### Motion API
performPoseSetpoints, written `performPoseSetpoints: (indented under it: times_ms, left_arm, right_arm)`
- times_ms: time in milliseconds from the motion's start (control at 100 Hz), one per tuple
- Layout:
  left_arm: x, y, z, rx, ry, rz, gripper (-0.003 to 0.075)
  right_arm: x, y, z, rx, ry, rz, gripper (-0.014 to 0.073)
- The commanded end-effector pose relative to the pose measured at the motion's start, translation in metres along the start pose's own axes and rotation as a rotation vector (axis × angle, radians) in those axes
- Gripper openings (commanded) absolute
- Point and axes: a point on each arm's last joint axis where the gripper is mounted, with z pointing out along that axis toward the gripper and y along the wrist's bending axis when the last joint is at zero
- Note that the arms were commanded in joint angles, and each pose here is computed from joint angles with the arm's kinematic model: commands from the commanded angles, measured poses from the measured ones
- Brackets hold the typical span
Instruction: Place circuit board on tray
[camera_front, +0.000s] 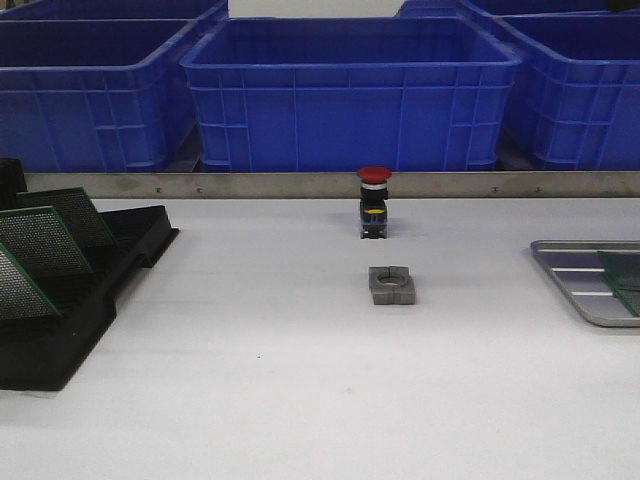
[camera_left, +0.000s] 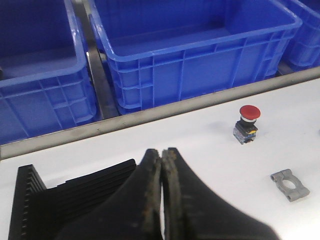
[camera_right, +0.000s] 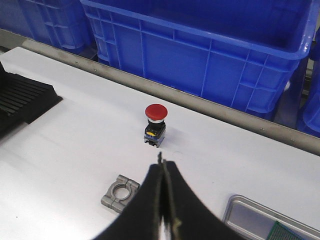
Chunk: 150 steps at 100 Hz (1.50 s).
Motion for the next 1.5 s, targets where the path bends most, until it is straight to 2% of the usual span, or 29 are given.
performPoseSetpoints:
  times_ms: [0,210,450,640,860,1490]
  left_arm:
    - [-0.006,0.002,-0.026,-0.034,-0.193,-0.011,-0.0020]
    - [0.035,0.001,-0.062,-0.045,-0.258,-0.010,-0.0020]
    - [0.073,-0.001,-0.092,-0.046,-0.324,-0.009,-0.0020]
    - [0.093,-0.002,-0.110,-0.046,-0.392,-0.007,-0.0020]
    - [0.099,-0.003,-0.122,-0.046,-0.456,-0.005,-0.0020]
    - [0.099,-0.003,-0.122,-0.046,-0.454,-0.005,-0.0020]
  right_arm:
    - [-0.006,0.000,-0.016,0.038,-0.072,-0.003,-0.0061]
    - [0.014,0.006,-0.048,0.037,-0.127,-0.008,-0.0061]
    - [0.028,0.014,-0.098,0.044,-0.306,-0.026,-0.0061]
    - [0.042,0.024,-0.126,-0.007,-0.420,-0.053,-0.0061]
    - [0.047,0.028,-0.138,-0.026,-0.475,-0.066,-0.0061]
    - [0.048,0.031,-0.138,-0.061,-0.463,-0.071,-0.0061]
